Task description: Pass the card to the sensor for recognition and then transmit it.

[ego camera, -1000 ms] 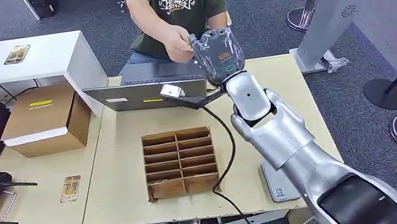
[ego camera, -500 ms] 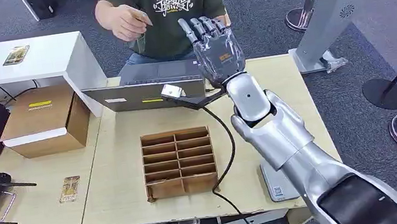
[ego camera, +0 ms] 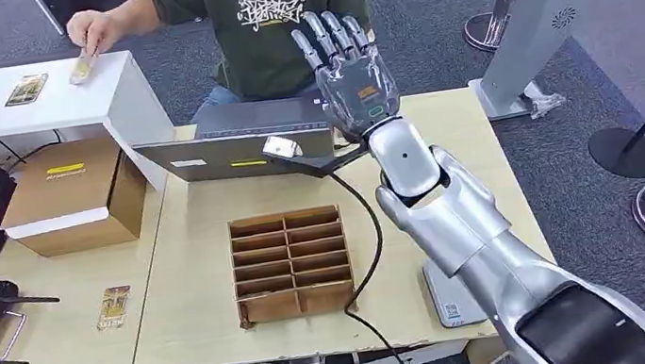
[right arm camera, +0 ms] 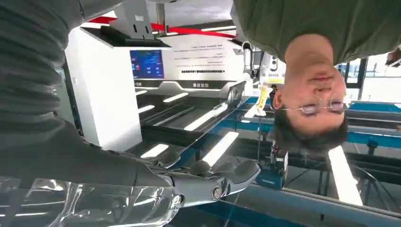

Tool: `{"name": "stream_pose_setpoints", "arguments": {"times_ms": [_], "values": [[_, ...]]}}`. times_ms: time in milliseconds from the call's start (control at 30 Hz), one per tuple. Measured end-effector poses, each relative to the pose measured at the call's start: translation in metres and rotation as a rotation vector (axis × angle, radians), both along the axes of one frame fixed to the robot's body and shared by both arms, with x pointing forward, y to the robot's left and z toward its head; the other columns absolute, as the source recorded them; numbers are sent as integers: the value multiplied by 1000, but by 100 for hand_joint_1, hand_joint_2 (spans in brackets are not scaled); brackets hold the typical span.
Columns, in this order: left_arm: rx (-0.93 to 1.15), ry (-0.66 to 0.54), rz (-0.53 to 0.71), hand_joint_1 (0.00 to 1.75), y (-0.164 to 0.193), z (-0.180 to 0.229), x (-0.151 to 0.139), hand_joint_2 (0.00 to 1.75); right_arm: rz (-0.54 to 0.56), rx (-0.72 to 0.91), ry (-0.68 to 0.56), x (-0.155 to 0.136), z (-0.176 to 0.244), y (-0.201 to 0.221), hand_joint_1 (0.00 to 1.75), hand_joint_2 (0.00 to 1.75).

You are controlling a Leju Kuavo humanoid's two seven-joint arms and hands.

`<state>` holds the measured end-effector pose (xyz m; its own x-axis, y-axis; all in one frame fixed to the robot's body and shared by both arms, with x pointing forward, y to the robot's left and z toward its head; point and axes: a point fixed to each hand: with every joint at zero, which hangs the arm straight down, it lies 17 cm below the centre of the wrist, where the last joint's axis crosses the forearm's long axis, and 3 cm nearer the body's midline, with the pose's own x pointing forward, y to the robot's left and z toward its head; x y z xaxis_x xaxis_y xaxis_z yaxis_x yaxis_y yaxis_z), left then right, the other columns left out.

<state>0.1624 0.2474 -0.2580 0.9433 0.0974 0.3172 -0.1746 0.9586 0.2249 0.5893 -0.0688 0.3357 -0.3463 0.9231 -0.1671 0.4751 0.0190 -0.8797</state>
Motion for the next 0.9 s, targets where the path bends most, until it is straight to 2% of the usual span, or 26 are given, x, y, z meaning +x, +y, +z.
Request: {"name": "stream_pose_setpoints", "arguments": {"times_ms": [300,533,900], "values": [[-3,2,3,0,0,0,0,0,-10,17,-16,0,5,-4,0,175],[1,0,8,0,3,0,0,0,-22,52,-88,-10,28,-16,0,175],[16,-9,8,0,8,-1,-5,0,-86,79,-151,-33,33,-65,0,175]]}}
